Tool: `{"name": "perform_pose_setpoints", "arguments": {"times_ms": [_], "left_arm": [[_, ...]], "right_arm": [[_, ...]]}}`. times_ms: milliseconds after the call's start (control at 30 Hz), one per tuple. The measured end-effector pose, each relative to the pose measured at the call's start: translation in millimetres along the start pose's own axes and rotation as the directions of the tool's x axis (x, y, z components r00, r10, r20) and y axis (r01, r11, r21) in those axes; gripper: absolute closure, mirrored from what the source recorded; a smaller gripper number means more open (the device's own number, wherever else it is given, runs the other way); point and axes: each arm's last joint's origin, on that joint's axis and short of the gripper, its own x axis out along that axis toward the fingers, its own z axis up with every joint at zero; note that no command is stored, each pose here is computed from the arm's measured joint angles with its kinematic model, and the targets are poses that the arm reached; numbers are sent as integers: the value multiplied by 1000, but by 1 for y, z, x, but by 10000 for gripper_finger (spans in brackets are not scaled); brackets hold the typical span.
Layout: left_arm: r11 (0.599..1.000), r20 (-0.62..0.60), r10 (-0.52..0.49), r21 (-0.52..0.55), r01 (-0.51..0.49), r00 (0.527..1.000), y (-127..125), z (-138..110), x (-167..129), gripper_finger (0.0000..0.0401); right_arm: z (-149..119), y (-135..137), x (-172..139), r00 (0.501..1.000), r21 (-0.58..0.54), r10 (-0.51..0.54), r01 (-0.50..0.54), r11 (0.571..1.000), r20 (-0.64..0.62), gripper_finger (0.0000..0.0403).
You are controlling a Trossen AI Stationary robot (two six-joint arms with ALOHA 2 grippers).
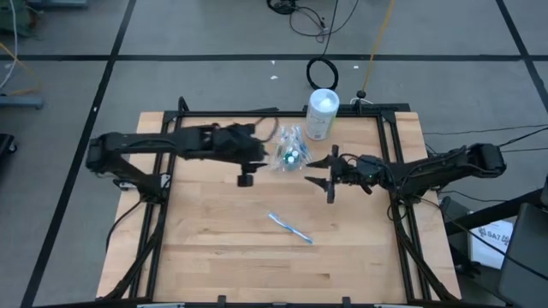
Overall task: Pick & Place toothbrushing station
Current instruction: Put the blue toothbrush into the transparent organizer
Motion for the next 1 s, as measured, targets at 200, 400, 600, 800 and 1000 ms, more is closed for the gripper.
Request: {"name": "perform_pose_setpoints", "arguments": {"times_ms": [200,400,600,800,1000], "left_arm": [[997,17,-81,-4,81,997,-7,-22,-26,254],[993,26,-97,-72,98,995,-23,-61,-13,254],[994,102,-89,-58,95,991,-36,-78,-2,254],[993,76,-104,-49,108,992,-40,-82,-1,254],[994,66,-106,-30,108,992,-40,-83,-1,254]], "right_arm": [[12,29,26,994,-20,93,-94,995,-65,211],[15,58,58,960,-19,147,-156,988,-237,211],[10,96,99,899,20,184,-192,981,-397,211],[-21,116,123,832,140,177,-121,983,-526,211],[-71,119,130,729,143,108,-14,990,-676,211]]}}
